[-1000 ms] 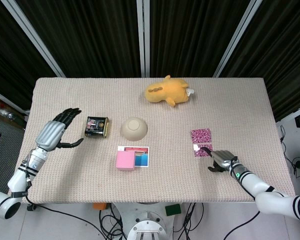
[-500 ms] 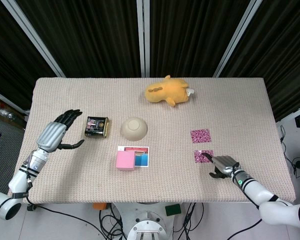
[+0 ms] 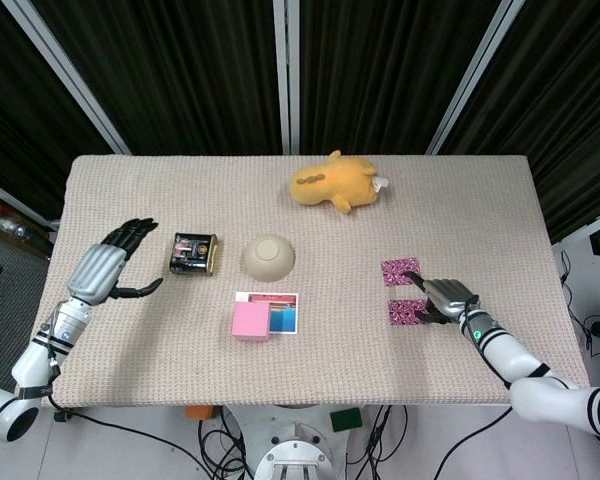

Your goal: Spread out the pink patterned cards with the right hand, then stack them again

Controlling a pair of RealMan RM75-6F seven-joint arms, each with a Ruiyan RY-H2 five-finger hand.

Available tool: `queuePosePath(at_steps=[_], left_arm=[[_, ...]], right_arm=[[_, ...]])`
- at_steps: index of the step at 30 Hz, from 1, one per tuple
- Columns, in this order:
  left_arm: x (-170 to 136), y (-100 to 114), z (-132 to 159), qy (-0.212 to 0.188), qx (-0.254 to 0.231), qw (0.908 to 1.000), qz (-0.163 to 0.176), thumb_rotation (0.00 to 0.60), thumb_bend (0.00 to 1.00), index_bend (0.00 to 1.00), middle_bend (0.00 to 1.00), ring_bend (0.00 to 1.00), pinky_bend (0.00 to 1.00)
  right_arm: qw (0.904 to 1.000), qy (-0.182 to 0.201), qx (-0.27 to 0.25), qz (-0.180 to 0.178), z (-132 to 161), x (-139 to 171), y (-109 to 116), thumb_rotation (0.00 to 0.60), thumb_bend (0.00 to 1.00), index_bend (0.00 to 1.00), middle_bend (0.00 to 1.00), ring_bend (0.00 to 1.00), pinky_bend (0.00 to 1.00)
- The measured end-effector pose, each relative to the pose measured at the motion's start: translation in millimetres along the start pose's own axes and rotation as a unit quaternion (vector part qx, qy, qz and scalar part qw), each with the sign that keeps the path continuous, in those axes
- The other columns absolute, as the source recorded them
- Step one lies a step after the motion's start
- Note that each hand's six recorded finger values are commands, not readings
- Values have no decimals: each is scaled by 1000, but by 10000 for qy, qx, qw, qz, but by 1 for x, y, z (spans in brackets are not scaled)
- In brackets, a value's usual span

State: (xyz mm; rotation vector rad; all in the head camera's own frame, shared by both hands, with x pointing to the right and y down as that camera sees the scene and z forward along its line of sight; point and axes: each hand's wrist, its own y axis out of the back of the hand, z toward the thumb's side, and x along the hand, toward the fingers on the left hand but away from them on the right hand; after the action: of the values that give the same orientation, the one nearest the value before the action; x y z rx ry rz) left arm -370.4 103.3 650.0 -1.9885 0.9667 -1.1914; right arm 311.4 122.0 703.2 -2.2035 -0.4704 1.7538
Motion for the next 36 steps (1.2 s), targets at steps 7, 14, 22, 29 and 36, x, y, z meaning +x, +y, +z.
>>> queuePosePath(at_steps=[7,14,22,29,36], left_arm=[[1,-2,-7,87,-4,10000,-40,307,225,37,52,19,141],[1,-3,-7,99,12,9999,-47,306,225,37,52,19,141],[3,-4,-7,108,23,9999,-75,305,225,37,52,19,141],[5,-4,-3,57,53,9999,-80,302,225,37,52,19,141],[5,-4,-1,50,81,9999,-95,305,225,37,52,19,141]], right_arm=[[9997,-22,-25,247,7,-18,1,600,1000,0,1000,995,938],[9989,-35,34,461,14,-34,1,600,1000,0,1000,995,938],[9979,-199,53,609,4,-36,-3,600,1000,0,1000,995,938],[9974,-408,26,601,-12,-29,0,600,1000,0,1000,994,938],[9954,-691,-62,657,-36,-24,0,600,1000,0,1000,993,938]])
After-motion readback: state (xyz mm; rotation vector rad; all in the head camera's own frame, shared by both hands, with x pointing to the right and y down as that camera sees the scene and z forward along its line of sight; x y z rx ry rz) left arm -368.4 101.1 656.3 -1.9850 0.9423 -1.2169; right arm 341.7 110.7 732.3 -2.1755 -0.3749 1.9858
